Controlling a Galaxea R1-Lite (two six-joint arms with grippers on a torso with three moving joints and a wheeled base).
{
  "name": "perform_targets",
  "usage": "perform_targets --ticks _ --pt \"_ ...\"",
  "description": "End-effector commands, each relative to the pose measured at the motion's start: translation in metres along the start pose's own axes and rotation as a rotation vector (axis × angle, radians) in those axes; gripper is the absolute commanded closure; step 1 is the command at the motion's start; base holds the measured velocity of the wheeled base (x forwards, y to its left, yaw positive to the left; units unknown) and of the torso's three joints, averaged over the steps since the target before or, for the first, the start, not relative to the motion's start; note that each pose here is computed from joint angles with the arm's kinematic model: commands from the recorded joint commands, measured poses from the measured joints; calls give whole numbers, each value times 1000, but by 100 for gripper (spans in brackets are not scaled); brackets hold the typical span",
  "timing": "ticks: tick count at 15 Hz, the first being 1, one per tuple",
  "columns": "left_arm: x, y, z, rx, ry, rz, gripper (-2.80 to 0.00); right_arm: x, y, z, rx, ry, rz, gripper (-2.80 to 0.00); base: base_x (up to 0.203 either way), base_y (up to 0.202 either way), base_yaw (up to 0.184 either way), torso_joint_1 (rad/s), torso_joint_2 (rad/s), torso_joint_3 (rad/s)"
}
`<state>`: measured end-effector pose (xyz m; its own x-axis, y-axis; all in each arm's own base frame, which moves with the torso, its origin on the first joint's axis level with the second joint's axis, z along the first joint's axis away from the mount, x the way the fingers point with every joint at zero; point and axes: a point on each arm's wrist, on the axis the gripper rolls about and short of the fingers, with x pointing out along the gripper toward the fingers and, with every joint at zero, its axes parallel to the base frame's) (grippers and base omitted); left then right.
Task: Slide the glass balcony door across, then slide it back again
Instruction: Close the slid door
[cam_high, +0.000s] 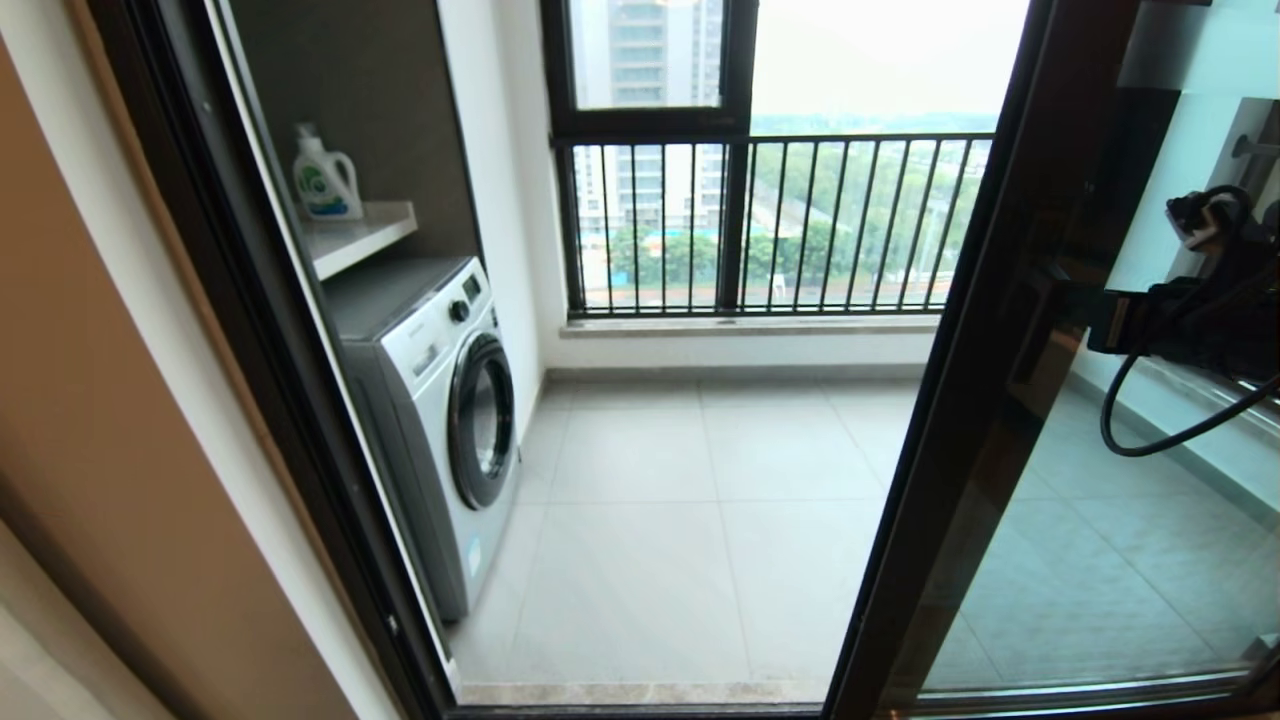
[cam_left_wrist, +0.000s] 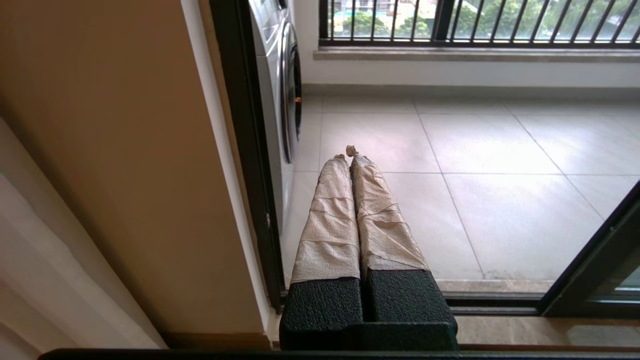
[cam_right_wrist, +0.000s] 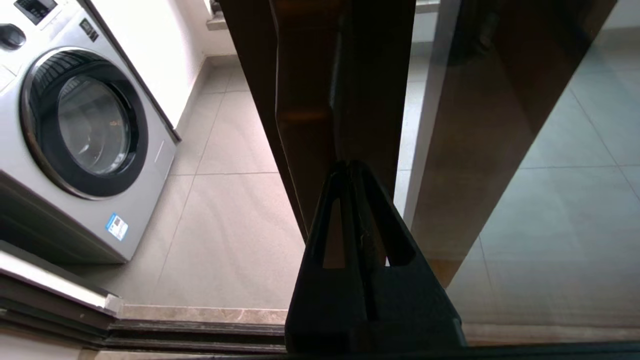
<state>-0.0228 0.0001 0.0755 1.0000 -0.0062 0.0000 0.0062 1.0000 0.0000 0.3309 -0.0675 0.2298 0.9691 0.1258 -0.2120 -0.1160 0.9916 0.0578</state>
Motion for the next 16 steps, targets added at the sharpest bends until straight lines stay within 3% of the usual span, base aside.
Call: perform_targets --ticks 1,16 --pt "0 0 0 0 2 0 0 -5 4 2 -6 -10 5 0 0 0 0 0 0 0" --pt "0 0 0 0 0 0 0 1 5 -3 -4 -2 11 0 0 0 0 0 0 0"
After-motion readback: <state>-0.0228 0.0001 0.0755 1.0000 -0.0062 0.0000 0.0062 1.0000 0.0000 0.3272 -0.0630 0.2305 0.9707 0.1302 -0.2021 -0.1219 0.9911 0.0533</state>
